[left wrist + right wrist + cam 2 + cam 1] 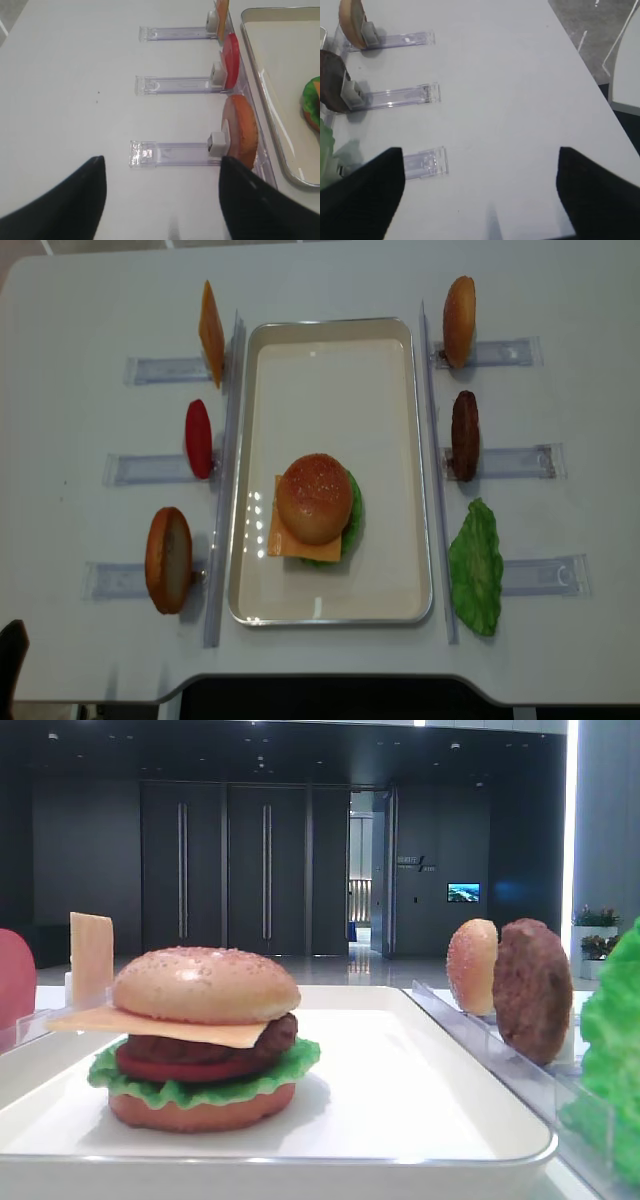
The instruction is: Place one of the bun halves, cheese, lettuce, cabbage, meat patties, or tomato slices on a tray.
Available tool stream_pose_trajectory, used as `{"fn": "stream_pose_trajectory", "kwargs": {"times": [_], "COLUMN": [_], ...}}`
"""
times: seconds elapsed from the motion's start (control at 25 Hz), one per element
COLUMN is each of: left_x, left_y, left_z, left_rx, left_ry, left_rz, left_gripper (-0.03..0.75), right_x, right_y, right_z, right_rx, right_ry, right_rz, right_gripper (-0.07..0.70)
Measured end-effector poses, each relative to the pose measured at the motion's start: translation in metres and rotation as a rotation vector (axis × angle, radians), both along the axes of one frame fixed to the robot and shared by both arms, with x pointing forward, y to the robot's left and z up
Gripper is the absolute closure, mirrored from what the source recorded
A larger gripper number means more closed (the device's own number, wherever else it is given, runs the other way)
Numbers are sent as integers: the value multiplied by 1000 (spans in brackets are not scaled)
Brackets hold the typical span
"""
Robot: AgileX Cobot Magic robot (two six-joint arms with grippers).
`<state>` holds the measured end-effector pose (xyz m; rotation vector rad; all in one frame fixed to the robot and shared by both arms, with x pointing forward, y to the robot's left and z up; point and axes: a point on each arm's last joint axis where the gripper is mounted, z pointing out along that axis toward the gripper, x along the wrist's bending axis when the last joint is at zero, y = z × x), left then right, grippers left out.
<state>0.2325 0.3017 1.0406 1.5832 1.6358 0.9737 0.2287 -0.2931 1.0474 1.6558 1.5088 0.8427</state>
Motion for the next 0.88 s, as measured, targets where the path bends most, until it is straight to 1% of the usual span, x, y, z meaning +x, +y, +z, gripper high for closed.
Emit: {"fn": "stream_pose_trajectory", "kwargs": {"times": [0.88], "left_x": [0], "left_y": [0], "left_z": [0], "left_rx": [0], "left_ry": [0], "left_rz": [0], "left_gripper": [181], "right_x": [0], "right_y": [0], "right_z": [0], "right_rx": [-4], "right_ry": [-8], "right_rz": [1], "right_gripper": [46]}}
